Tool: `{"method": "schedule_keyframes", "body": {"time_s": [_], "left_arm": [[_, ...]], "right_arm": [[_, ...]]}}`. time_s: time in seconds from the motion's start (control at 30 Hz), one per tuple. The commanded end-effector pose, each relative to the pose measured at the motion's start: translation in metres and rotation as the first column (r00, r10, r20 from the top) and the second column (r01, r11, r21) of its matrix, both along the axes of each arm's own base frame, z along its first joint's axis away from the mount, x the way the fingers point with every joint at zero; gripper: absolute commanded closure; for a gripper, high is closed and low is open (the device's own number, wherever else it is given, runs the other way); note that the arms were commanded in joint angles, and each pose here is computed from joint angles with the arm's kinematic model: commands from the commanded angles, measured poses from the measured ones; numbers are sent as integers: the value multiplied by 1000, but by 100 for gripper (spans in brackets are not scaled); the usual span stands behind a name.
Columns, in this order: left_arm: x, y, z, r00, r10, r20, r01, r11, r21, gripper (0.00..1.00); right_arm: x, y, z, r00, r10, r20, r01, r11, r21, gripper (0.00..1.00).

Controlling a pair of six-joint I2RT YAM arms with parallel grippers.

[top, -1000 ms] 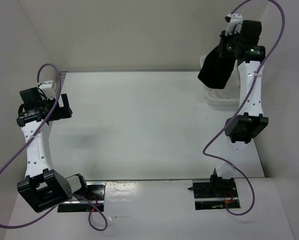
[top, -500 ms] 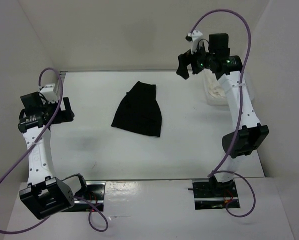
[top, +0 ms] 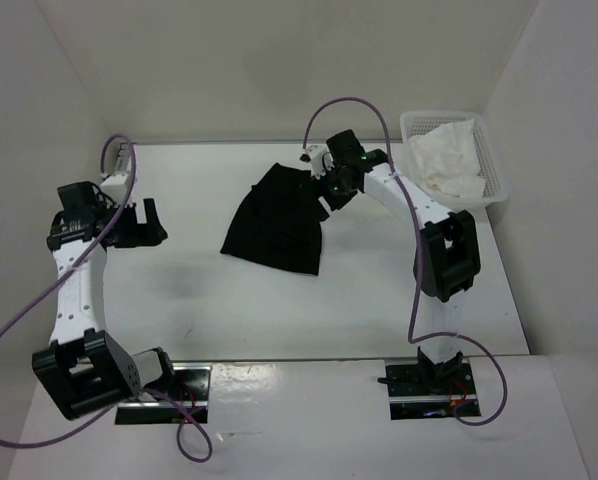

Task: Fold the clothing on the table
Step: Flatten the skirt out

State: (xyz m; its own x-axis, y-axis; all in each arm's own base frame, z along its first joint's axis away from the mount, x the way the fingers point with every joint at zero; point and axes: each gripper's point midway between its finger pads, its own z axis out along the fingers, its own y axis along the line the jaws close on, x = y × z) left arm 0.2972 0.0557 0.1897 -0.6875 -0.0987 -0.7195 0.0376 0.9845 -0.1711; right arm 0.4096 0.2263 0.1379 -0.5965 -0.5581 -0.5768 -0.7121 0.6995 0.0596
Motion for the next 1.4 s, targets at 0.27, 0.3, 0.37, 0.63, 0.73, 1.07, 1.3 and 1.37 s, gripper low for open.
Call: {"method": "schedule_keyframes", "body": {"time_s": [0.27, 0.3, 0.37, 0.63, 0.73, 1.07, 1.3, 1.37], "left_arm": [[44, -116, -79, 915, -363, -173, 358, 932, -62, 14], [47, -119, -89, 912, -362, -193, 354, 932, -77, 16], [53, -123, -97, 918, -346, -193, 331, 938, -108, 23], [65, -129, -148, 909, -322, -263, 281, 942, -183, 29], [67, -137, -157, 893, -356, -276, 296, 926, -236, 31], [76, -142, -172, 888, -364, -281, 299, 921, -250, 33], [73, -157, -183, 862, -407, -301, 334, 905, -265, 49], [71, -161, -186, 854, -420, -307, 343, 898, -276, 63]], "right_arm": [[-13, -10, -9, 1000, -21, -16, 22, 999, 28, 21], [-15, -14, -10, 999, -30, -13, 30, 999, 15, 19], [-24, -18, -8, 1000, -22, -12, 22, 1000, 10, 18], [-46, -32, 2, 1000, 9, 14, -9, 1000, -18, 18], [-52, -37, -3, 1000, 4, -2, -4, 999, -35, 18], [-64, -43, -6, 1000, 3, -13, -4, 999, -40, 17], [-74, -40, -9, 999, 13, -47, -14, 1000, -18, 17], [-77, -38, -13, 998, -2, -66, 2, 1000, -3, 17]]}}
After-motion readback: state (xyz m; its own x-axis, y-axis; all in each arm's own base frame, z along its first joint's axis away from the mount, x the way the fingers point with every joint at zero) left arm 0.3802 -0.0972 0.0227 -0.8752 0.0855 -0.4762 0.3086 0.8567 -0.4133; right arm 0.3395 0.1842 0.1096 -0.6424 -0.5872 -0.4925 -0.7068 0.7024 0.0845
